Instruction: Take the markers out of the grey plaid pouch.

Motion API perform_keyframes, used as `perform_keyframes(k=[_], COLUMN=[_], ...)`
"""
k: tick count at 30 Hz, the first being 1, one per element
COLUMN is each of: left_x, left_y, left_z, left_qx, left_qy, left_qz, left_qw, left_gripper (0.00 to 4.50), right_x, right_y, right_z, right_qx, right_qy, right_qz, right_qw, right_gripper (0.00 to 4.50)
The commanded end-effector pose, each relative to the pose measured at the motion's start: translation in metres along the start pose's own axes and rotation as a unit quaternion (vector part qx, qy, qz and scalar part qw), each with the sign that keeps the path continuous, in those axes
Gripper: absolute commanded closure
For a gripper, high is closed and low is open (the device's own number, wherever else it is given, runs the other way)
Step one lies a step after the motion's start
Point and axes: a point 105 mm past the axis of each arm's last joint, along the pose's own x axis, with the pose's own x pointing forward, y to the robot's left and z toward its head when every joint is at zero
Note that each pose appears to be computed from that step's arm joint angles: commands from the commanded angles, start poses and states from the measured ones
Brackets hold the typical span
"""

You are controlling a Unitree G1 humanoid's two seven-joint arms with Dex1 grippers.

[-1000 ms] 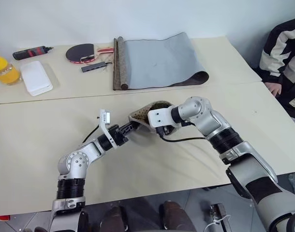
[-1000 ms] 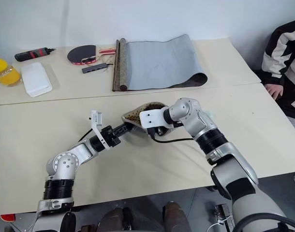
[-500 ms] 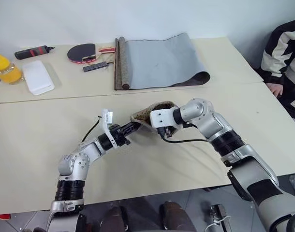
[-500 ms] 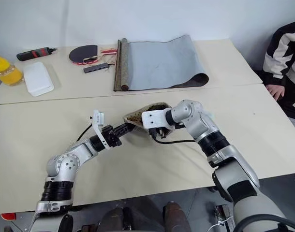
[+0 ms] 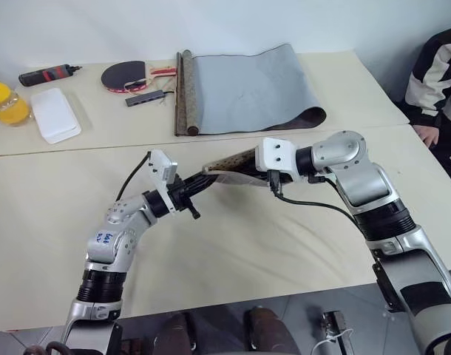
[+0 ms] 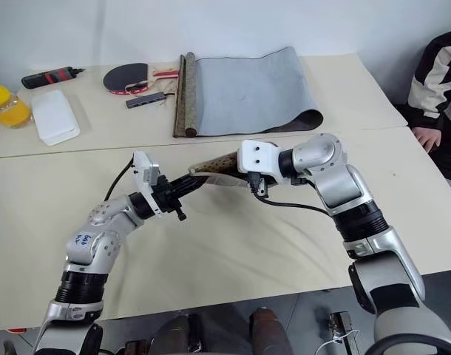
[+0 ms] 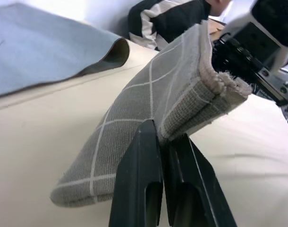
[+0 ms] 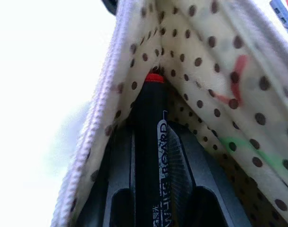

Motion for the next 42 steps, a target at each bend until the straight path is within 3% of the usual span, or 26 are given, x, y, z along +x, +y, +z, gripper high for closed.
perform_keyframes(k=[1,4,11,20,26,33,38,42], left_x=[-0.005,-0.003,-0.011,-0.012,-0.004,-0.010,-0.001,0.010], left_y=[-0.009,-0.018,0.017,0.007,0.001,0.012,0.007,0.006], left_z=[0.002,0.002,0.006,-0.007,-0.005,-0.006,0.000,0.022], left_qx=[-0.030,-0.032,0.021,0.016,0.022,0.042,0.063,0.096], left_qy=[-0.007,-0.007,-0.019,-0.009,-0.021,-0.017,-0.028,-0.082], left_qz=[-0.024,-0.038,0.053,0.031,0.030,0.053,0.048,0.071], left_qw=[0.999,0.999,0.998,0.999,0.999,0.998,0.996,0.989], left_gripper=[4.50,4.50,4.50,4.50,4.50,4.50,4.50,4.50], right_x=[-0.014,-0.010,-0.023,-0.029,-0.023,-0.035,-0.031,-0.017], right_y=[-0.018,-0.020,-0.013,-0.025,-0.013,-0.004,-0.003,0.020], right_z=[-0.012,-0.009,0.011,0.033,0.034,0.057,0.071,0.083], right_qx=[-0.009,-0.011,0.001,0.030,0.029,0.044,0.043,0.096], right_qy=[0.036,0.030,-0.037,-0.107,-0.109,-0.187,-0.218,-0.246], right_qz=[-0.065,-0.075,-0.044,-0.078,-0.047,-0.020,-0.026,0.030], right_qw=[0.997,0.997,0.998,0.991,0.993,0.981,0.975,0.964], right_gripper=[3.92,3.92,3.92,3.92,3.92,3.92,3.92,3.92])
